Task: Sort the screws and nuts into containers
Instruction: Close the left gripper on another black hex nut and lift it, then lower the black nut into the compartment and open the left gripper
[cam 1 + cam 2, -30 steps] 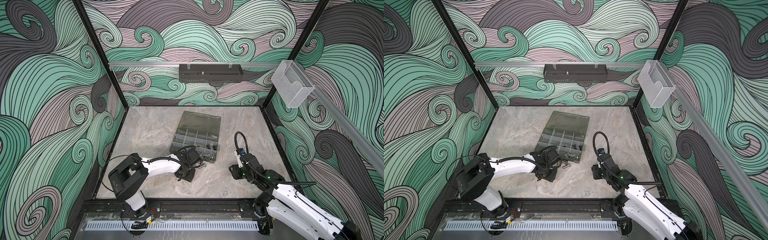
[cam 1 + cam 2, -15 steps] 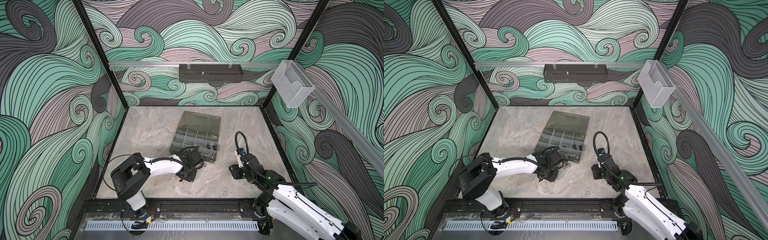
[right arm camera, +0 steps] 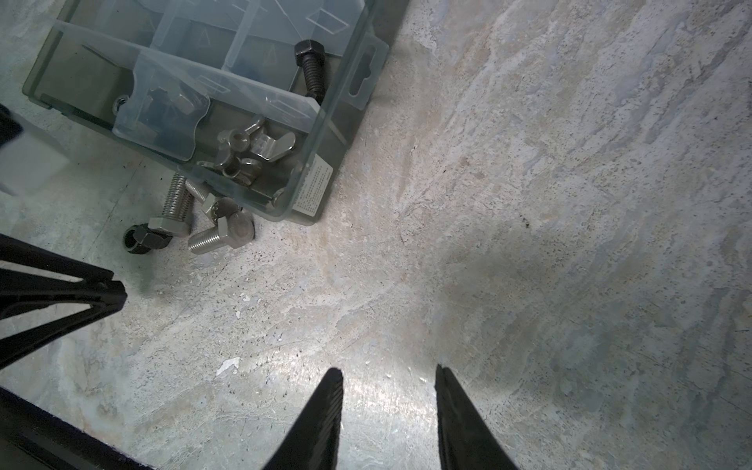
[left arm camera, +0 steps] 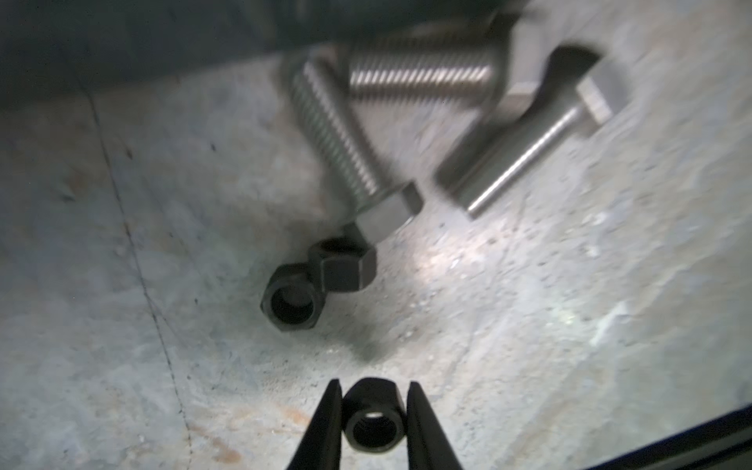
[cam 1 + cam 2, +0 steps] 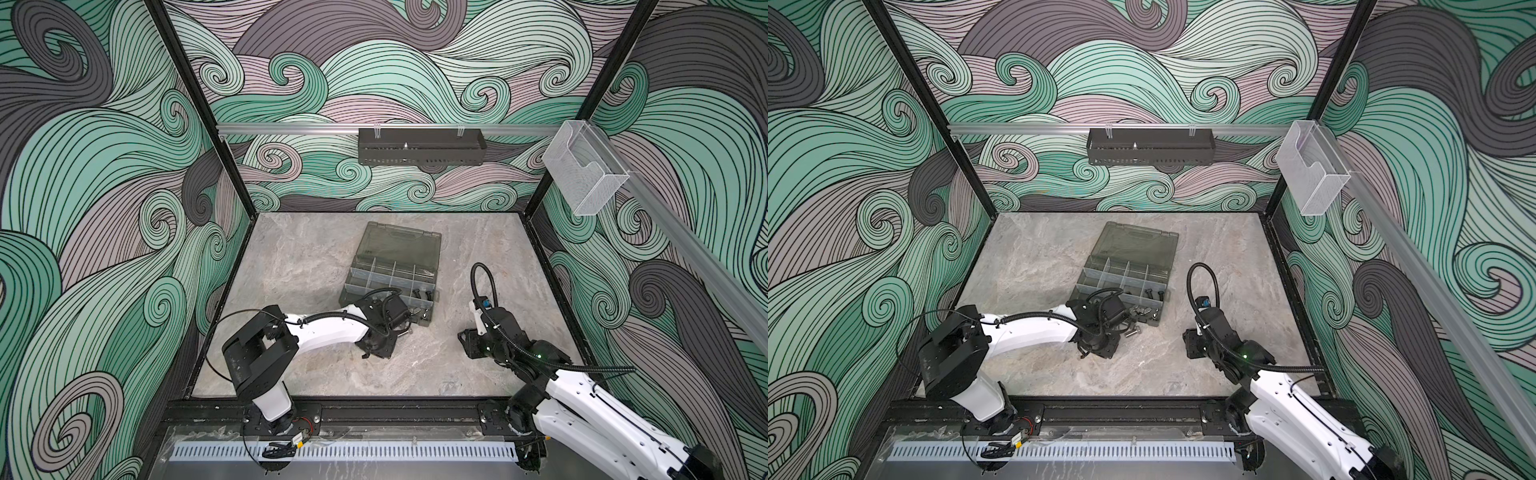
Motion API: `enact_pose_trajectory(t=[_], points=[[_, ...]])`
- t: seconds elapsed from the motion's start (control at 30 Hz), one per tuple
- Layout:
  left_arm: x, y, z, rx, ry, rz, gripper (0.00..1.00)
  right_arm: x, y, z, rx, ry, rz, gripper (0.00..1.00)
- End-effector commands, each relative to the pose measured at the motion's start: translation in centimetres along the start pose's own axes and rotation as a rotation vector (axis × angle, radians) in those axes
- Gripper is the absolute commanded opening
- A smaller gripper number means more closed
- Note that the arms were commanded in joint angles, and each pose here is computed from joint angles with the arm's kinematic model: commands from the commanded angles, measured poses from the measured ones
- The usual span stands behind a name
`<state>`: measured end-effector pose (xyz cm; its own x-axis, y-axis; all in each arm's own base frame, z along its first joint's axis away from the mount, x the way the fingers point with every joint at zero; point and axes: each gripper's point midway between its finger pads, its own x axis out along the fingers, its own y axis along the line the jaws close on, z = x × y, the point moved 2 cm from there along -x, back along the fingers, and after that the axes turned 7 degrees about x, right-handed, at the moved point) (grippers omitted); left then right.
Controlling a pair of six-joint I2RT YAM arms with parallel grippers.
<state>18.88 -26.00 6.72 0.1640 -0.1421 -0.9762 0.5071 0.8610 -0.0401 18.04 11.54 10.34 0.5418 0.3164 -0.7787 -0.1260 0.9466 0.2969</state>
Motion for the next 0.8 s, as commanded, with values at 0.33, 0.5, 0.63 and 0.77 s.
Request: enact_pose_trajectory(t=[0.33,0.5,0.63,0.77], points=[[-3.6,2.6,13.1,0.035,-0.167,0.026,0.24,0.0,-0.4,-0.1,0.012,-0.007,-0.011,0.39],[-1.5,3.5,15.3,0.023,-0.13,0.026,0.24,0.0,-0.3,-0.1,0.011,-0.007,-0.01,0.39],[-0.5,3.7,16.0,0.009,-0.119,0.016,0.25,0.0,-0.4,-0.2,0.013,-0.008,-0.01,0.39],[-0.4,3.9,16.5,-0.002,-0.128,0.014,0.26,0.1,-0.4,-0.2,0.013,-0.008,-0.01,0.39]])
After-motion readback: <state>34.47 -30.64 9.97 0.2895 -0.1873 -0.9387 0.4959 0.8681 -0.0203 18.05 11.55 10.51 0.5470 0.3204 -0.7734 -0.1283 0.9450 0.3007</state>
